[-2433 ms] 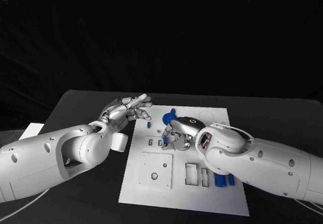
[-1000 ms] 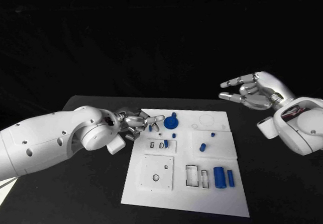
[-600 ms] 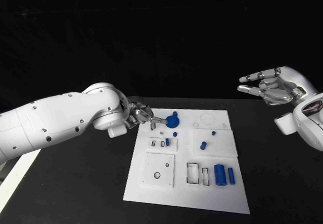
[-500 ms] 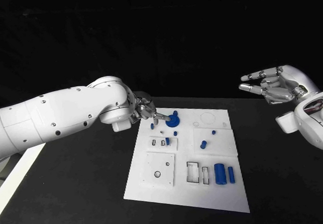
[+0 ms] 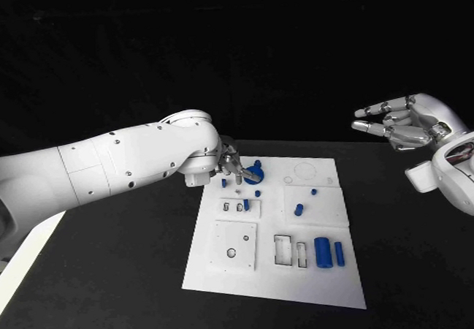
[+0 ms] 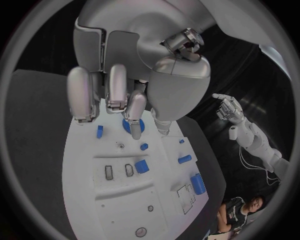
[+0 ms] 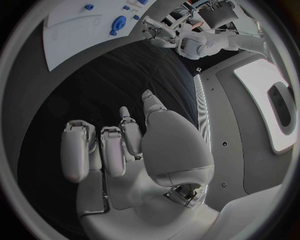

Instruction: Assemble the parts on the task board

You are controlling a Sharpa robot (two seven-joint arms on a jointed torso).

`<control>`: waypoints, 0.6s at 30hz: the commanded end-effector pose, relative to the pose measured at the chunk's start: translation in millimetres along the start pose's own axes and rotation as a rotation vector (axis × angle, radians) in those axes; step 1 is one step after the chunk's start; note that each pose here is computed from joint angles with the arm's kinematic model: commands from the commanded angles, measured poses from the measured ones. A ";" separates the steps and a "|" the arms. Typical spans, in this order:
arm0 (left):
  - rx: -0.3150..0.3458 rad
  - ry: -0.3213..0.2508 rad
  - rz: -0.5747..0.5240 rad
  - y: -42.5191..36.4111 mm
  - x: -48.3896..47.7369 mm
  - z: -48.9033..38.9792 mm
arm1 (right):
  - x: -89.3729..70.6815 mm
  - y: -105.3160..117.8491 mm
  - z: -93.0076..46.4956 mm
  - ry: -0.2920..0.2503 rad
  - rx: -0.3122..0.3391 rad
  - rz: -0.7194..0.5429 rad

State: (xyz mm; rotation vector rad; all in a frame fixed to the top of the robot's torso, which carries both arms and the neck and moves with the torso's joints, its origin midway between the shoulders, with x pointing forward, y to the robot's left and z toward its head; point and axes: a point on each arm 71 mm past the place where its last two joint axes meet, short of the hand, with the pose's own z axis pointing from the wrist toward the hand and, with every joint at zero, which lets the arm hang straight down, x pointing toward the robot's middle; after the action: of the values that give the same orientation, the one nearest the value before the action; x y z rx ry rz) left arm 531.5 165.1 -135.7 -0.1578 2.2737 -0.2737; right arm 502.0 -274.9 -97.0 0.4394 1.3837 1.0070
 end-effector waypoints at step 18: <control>-0.156 0.108 0.108 4.3 11.7 13.6 | 1.5 -2.2 1.6 0.011 0.009 -0.011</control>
State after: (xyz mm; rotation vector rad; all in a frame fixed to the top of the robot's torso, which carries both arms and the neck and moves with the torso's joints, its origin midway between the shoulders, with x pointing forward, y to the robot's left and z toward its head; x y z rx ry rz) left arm 535.2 156.4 -150.7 -0.0882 2.3553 -0.2201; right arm 504.1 -275.1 -98.8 0.4438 1.3905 0.9975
